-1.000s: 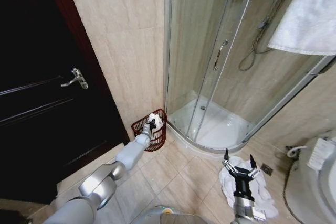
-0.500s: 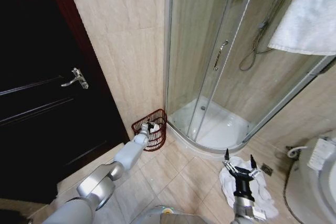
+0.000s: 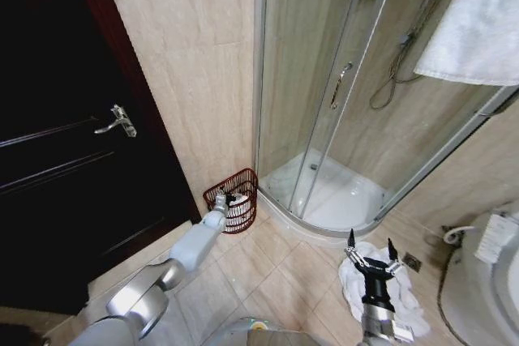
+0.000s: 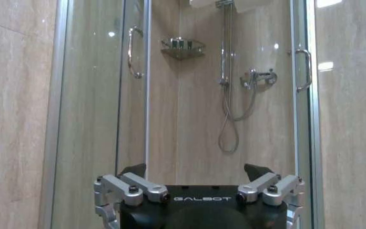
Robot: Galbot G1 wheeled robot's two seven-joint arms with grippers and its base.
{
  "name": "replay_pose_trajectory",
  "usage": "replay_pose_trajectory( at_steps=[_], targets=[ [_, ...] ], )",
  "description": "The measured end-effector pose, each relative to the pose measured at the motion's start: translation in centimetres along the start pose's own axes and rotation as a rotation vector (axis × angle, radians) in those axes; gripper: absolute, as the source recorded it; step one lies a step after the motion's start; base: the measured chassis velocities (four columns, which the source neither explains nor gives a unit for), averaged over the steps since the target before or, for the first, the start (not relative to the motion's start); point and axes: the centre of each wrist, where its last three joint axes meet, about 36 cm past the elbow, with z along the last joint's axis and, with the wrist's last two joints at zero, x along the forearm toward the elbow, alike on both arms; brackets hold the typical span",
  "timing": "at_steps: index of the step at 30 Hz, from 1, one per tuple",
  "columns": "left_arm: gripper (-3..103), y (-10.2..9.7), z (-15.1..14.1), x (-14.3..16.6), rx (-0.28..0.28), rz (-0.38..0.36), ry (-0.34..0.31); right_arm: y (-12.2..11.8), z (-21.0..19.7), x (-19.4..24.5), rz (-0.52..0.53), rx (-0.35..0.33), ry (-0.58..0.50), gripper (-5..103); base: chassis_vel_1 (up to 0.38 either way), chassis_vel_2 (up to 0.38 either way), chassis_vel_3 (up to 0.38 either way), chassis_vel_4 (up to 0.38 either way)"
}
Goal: Discard the used towel into the hamper.
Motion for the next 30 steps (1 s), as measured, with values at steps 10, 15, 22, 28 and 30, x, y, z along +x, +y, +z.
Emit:
replay_pose_trajectory(
  at_steps=[10, 15, 22, 28, 30],
  targets=[
    [100, 1.0, -1.2, 4.2, 0.077, 0.024, -0.049, 0.2, -0.9, -0.6, -0.002, -0.012, -0.019, 100, 0.0, 0.0, 0.0, 0.0],
    [100, 2.8, -3.0, 8.2, 0.133, -0.009, -0.089, 0.4, -1.8, -1.1, -0.01, -0.013, -0.024, 100, 0.0, 0.0, 0.0, 0.0],
    [100, 6.7, -6.5, 13.3, 0.15, -0.037, -0.156, 0.8, -3.1, -1.7, -0.018, -0.02, -0.029, 100, 0.0, 0.0, 0.0, 0.0],
    [100, 10.6, -8.7, 21.6, 0.112, 0.034, -0.167, 0.8, -5.2, -2.7, -0.033, -0.048, -0.034, 100, 0.0, 0.0, 0.0, 0.0],
    [100, 10.9, -9.0, 22.6, 0.106, 0.038, -0.178, 0.7, -5.5, -2.8, -0.038, -0.054, -0.034, 100, 0.0, 0.0, 0.0, 0.0]
  ],
)
